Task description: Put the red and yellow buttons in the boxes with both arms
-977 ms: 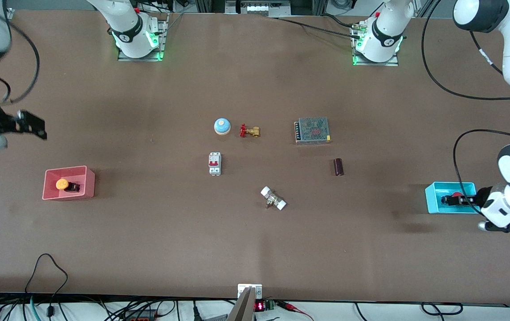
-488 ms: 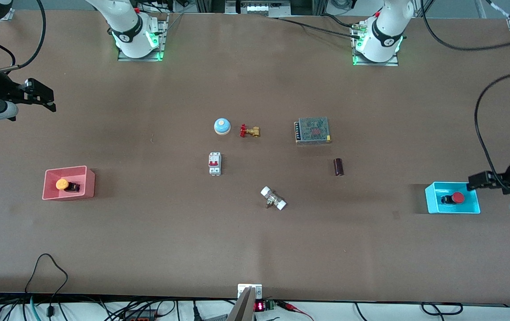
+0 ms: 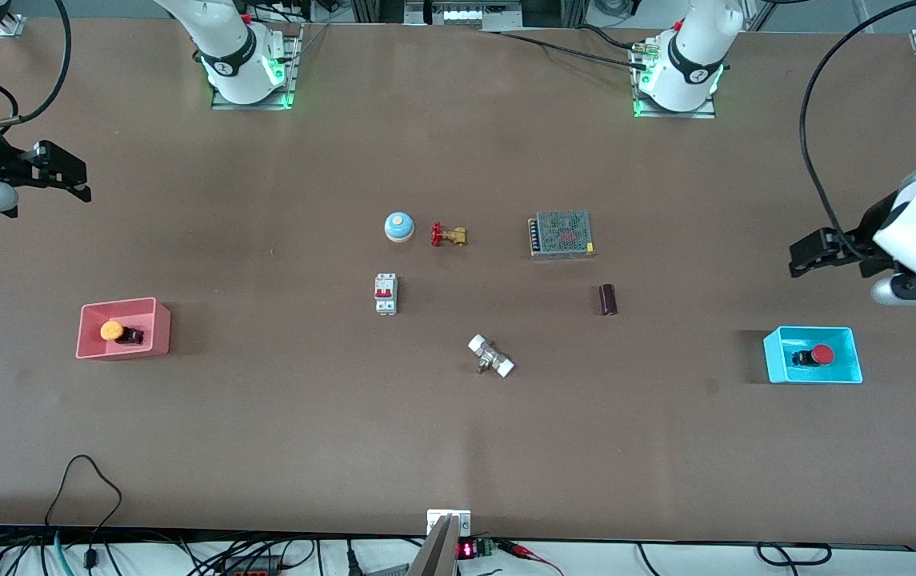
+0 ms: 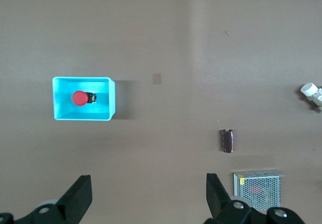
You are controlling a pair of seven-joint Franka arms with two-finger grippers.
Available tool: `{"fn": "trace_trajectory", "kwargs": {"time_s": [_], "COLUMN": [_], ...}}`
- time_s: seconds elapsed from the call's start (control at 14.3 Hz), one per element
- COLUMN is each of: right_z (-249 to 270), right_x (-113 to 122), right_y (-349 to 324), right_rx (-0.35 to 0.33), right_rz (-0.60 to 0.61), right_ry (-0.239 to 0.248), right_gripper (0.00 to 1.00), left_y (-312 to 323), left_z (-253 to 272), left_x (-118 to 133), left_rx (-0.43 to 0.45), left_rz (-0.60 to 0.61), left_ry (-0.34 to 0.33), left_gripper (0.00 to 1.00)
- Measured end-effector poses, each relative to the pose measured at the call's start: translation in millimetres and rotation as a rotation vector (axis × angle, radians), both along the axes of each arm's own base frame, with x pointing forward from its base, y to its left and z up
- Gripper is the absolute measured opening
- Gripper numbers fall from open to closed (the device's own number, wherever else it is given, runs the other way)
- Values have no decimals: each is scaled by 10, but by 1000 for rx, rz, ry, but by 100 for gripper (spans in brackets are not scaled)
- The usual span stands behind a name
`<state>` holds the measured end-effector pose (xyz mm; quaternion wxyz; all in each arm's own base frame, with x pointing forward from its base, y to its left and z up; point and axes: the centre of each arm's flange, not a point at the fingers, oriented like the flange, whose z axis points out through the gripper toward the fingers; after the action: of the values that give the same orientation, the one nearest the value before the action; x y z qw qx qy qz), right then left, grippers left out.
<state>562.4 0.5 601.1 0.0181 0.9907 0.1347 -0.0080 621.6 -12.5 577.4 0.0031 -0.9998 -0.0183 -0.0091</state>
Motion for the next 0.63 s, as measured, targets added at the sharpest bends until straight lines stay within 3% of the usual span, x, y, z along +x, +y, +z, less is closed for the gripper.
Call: {"fn": "trace_trajectory", "kwargs": {"time_s": [0.28,0.63], "right_z": [52,49], "right_x": [23,43], "right_y": [-94,-75], "right_rx": [-1,-1], "right_rz": [-17,-14], "right_ry": [-12,-13], "right_gripper": [100,100], "left_y": [343,335], "left_z": [98,157], "left_x": [-88,-130], "left_rx": [-13,-24], "left_rz": [53,48], "left_ry": [3,3], "left_gripper": [100,100]}}
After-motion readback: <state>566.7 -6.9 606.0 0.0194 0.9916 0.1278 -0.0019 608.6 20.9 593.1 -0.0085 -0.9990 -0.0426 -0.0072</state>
